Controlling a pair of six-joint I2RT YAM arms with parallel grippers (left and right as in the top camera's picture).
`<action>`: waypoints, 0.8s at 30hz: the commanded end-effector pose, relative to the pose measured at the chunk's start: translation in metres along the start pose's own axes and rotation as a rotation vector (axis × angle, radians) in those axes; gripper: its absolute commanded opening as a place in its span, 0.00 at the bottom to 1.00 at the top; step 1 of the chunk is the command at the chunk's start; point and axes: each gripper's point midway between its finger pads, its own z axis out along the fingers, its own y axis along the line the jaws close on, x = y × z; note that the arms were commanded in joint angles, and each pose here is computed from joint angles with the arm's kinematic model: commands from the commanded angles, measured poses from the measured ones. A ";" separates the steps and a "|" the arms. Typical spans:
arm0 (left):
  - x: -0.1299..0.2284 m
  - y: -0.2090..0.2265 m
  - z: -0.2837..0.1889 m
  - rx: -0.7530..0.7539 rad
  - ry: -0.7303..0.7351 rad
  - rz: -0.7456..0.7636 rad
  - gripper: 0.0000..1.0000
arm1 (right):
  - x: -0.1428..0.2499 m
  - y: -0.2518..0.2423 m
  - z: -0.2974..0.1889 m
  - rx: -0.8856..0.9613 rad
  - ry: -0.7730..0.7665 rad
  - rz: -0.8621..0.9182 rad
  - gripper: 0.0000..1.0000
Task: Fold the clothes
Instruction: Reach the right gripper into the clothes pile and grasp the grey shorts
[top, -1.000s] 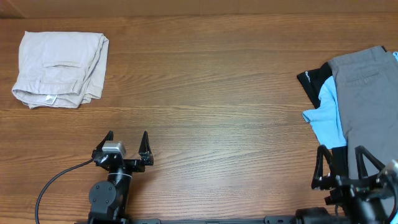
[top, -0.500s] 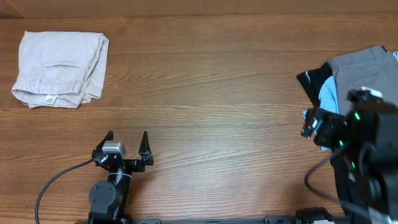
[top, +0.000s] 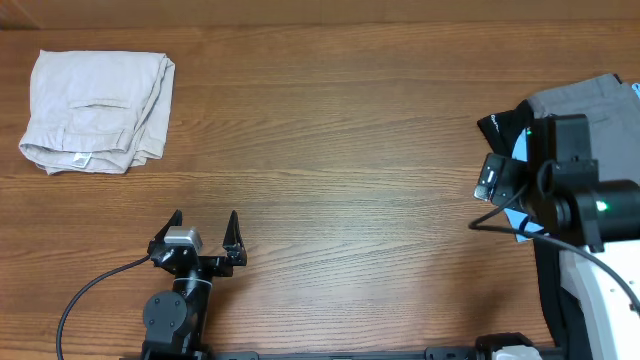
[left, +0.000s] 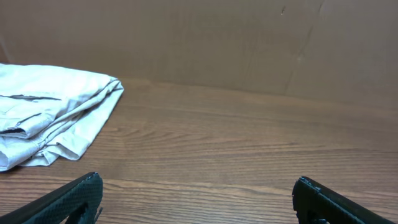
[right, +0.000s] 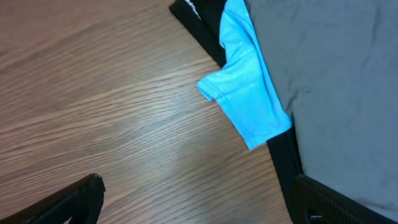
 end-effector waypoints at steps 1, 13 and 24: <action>-0.001 -0.001 0.000 0.007 -0.010 0.022 1.00 | -0.007 -0.001 0.001 0.025 -0.007 -0.009 1.00; -0.001 -0.001 0.000 0.007 -0.010 0.022 1.00 | -0.006 0.003 0.015 0.042 0.039 -0.023 1.00; -0.001 -0.001 0.000 0.007 -0.010 0.022 1.00 | -0.020 -0.031 0.055 0.125 0.106 0.101 1.00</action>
